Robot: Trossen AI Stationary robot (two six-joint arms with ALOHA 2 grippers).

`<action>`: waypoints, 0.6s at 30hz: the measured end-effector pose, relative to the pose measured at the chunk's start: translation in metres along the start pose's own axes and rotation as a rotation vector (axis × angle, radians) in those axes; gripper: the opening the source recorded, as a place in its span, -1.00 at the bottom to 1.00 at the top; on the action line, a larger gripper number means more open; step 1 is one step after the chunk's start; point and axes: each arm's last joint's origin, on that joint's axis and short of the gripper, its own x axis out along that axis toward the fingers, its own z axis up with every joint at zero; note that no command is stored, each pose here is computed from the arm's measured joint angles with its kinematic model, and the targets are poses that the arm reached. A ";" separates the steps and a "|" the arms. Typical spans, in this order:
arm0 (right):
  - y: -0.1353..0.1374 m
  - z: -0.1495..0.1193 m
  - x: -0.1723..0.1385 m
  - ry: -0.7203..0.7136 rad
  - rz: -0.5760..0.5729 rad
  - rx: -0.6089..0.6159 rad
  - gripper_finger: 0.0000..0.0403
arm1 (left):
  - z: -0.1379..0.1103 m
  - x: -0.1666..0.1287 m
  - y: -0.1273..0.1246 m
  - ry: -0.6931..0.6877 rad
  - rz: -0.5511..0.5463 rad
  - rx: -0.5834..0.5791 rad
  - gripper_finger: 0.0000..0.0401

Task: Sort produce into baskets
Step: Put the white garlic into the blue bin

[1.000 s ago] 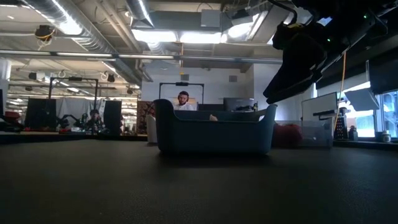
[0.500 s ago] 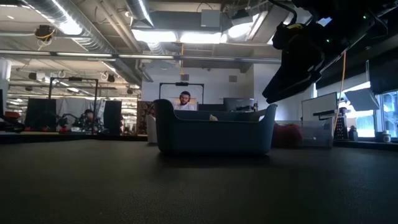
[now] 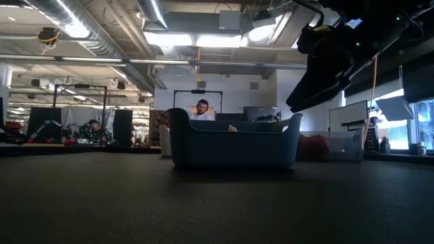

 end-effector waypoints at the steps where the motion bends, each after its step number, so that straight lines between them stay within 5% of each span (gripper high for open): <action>1: 0.000 0.000 0.000 0.000 0.000 0.000 0.87 | 0.000 0.001 0.000 -0.003 -0.010 0.005 -0.40; 18: 0.000 0.000 0.000 -0.002 -0.005 0.000 0.87 | 0.003 0.004 0.000 -0.072 -0.017 0.044 -0.95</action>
